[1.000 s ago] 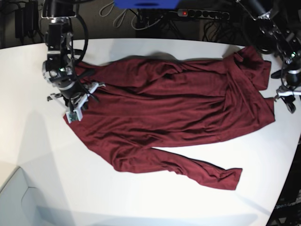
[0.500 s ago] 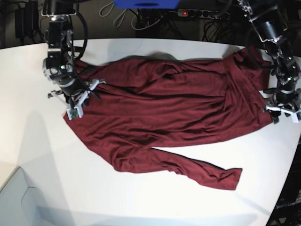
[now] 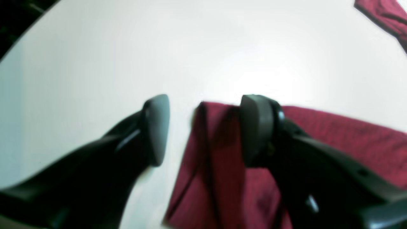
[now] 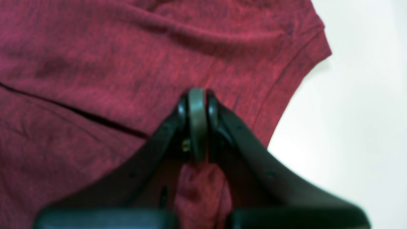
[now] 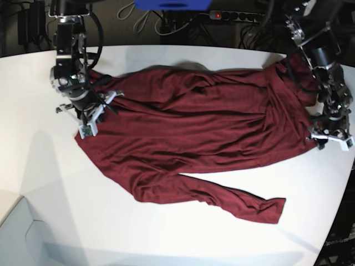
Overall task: Layout the t-shirt on the table in an organized manner, then fold the t-shirt properly
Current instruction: 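Drag the left gripper's shirt edge along the table away from the collar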
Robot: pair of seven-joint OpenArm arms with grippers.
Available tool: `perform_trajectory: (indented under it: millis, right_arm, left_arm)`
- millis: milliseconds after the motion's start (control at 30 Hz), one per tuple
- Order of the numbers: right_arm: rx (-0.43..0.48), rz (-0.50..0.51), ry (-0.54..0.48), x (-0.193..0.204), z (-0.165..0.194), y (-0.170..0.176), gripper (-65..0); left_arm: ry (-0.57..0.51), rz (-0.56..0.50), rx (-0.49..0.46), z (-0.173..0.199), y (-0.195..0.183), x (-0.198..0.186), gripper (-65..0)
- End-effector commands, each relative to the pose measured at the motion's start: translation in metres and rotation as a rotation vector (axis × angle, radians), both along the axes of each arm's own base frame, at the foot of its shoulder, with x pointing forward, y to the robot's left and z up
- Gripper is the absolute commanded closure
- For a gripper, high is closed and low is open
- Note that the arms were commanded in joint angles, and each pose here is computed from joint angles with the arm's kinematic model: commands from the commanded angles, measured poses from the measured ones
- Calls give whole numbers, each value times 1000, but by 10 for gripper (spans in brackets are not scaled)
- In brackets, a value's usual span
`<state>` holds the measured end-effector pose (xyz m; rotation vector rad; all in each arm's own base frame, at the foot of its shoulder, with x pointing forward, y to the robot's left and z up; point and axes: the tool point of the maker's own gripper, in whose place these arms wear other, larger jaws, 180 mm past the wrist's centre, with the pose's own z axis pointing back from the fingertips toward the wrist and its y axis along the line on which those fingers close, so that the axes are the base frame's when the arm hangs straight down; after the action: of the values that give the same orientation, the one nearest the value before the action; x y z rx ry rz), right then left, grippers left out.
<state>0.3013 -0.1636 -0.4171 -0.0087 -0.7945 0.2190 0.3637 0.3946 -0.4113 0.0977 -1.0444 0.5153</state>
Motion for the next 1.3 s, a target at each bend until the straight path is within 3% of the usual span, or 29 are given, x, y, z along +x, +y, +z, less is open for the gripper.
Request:
perform_trajectory:
  millis: [0,167,400,500,567,833,1167,1267]
  right_arm:
    - [2,0,-54,11,14,-1,0]
    - [2,0,-54,11,14,-1,0]
    - [2,0,-54,11,14,-1,0]
    - [2,0,-54,11,14,-1,0]
    - [2,0,-55,11,14,-1,0]
    - [1,0,-63,14,17,-2,0]
    - [1,0,-63,14,17,-2,0]
    - [-2,1,-63,14,17,-3,0]
  left_arm:
    - [-60,14,30,23,14,12,-342]
    - [-33,-24,45,19,7,18,-334]
    - [-2,-73,75,15,-3,22,-220]
    - [-2,-73,76,15,-2,22,-124]
    - [-3,-71,80,17,0,22,-1]
    - [-87,-69,136,59,12,40,-3]
    - [-286,-71,169,151,10,101,-3]
    - [-303,-106,169,163,-3,120,-3]
